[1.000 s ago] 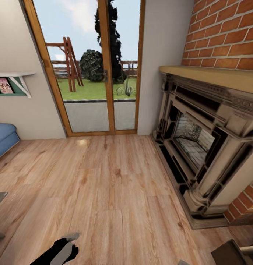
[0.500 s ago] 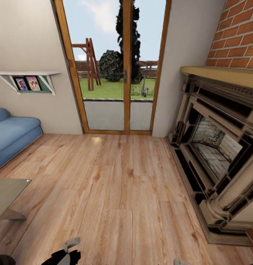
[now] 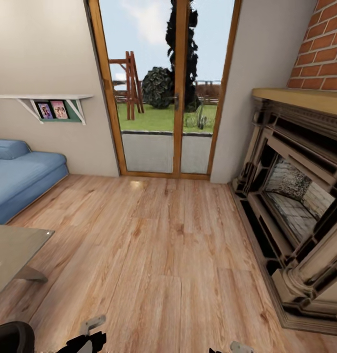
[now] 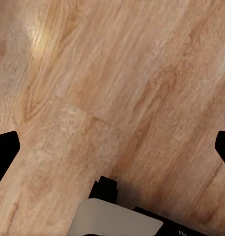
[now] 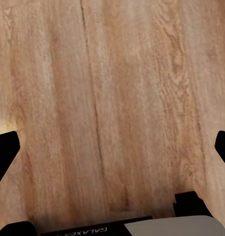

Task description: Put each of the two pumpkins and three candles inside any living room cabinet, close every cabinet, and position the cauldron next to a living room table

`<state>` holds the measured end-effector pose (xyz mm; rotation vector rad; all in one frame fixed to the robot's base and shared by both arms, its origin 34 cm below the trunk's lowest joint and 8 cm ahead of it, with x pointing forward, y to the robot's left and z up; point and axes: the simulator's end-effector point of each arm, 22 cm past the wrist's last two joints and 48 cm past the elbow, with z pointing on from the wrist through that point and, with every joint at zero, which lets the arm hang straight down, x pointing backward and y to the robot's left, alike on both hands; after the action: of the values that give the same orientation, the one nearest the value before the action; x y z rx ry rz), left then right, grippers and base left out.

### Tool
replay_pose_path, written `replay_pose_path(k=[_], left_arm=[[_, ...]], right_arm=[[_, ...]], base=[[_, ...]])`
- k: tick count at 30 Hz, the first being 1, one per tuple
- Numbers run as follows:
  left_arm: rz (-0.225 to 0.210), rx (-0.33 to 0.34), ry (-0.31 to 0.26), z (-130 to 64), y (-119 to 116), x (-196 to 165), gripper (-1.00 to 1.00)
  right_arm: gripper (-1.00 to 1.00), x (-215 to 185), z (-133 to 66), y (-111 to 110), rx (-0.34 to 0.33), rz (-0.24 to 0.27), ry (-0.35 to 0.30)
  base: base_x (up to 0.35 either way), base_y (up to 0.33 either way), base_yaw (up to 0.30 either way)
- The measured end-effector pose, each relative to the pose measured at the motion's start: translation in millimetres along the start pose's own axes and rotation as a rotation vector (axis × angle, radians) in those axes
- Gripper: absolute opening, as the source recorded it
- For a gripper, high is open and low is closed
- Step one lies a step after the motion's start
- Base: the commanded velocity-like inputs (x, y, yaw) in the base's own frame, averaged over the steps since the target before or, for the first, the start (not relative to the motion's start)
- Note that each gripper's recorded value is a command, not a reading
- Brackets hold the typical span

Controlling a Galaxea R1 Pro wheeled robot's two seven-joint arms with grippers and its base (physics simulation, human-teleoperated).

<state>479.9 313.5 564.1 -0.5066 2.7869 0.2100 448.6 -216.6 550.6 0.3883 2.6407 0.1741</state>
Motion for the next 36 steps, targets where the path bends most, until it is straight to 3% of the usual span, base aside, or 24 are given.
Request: replay_pose_path(k=[10, 36], left_arm=[[-0.018, -0.032, -0.038, 3.2, 13.9, -0.2, 1.0], [-0.024, -0.034, -0.06, 3.2, 15.1, -4.0, 1.0]], right_arm=[[1.0, -0.5, 0.1, 0.3, -0.001, -0.005, -0.002], [1.0, -0.2, 0.0, 0.4, -0.001, -0.01, -0.002]], base=[[-0.037, -0.001, 0.277], [-0.065, -0.021, 0.29]])
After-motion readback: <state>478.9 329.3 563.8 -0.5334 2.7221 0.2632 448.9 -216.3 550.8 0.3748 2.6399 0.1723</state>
